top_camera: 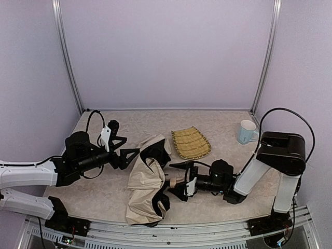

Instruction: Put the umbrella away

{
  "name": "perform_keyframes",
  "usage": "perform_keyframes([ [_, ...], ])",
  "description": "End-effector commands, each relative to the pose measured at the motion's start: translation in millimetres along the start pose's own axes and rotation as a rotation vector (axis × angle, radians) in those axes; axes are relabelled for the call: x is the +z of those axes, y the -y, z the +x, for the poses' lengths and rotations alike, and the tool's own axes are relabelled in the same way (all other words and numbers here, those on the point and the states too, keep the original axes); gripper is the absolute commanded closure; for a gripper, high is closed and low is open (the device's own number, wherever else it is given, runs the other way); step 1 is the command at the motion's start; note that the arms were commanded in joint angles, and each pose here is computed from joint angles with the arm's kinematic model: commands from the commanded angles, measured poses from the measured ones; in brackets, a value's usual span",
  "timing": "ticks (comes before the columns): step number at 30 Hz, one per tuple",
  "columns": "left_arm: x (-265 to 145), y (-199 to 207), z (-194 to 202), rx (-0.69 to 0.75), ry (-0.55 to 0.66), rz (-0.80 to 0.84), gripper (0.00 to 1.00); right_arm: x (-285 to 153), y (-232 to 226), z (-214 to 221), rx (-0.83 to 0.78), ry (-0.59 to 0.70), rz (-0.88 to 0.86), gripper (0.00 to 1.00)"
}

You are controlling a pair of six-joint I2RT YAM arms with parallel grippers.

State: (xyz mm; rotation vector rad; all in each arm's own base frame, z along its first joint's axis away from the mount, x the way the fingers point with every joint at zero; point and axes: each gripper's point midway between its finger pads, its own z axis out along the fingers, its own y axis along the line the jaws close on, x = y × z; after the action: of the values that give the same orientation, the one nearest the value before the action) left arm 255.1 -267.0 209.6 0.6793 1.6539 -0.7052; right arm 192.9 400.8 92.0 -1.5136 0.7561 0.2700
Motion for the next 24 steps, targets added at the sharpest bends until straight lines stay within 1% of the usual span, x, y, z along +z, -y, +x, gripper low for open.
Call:
perform_keyframes([
  [1, 0.5, 3.1, -10.2, 0.025, 0.035, 0.012, 0.13, -18.0, 19.3, -13.6, 0.134, -0.044, 0.014, 0.00],
  [3, -0.1, 2.2, -13.6, 0.030, 0.046, 0.007, 0.13, -22.4, 15.7, -17.7, 0.235, -0.084, -0.074, 0.00],
  [5, -0.2, 0.0, -15.6, 0.035, 0.057, -0.006, 0.13, -23.9, 3.3, -21.4, 0.373, -0.129, -0.254, 0.00],
  [7, -1.0, -5.3, -19.4, 0.023, 0.077, -0.038, 0.12, -20.5, 1.6, -26.9, 0.522, -0.164, -0.393, 0.04],
  [10, -2.3, -17.8, -22.4, -0.013, 0.097, -0.108, 0.12, -11.9, 7.8, -12.5, 0.664, -0.255, -0.459, 0.08],
  [13, -4.8, -22.0, -22.0, -0.029, 0.110, -0.133, 0.12, 0.2, 6.9, 2.7, 0.712, -0.290, -0.484, 0.10],
  [18, -11.0, -25.2, -20.3, -0.065, 0.116, -0.155, 0.12, 18.8, -18.5, 26.1, 0.778, -0.387, -0.585, 0.21],
  [21, -15.9, -26.2, -17.1, -0.068, 0.121, -0.164, 0.13, 22.4, -42.4, 32.9, 0.802, -0.418, -0.653, 0.23],
  [24, -18.5, -27.7, -14.7, -0.077, 0.121, -0.175, 0.13, 25.9, -65.2, 36.9, 0.789, -0.449, -0.687, 0.23],
])
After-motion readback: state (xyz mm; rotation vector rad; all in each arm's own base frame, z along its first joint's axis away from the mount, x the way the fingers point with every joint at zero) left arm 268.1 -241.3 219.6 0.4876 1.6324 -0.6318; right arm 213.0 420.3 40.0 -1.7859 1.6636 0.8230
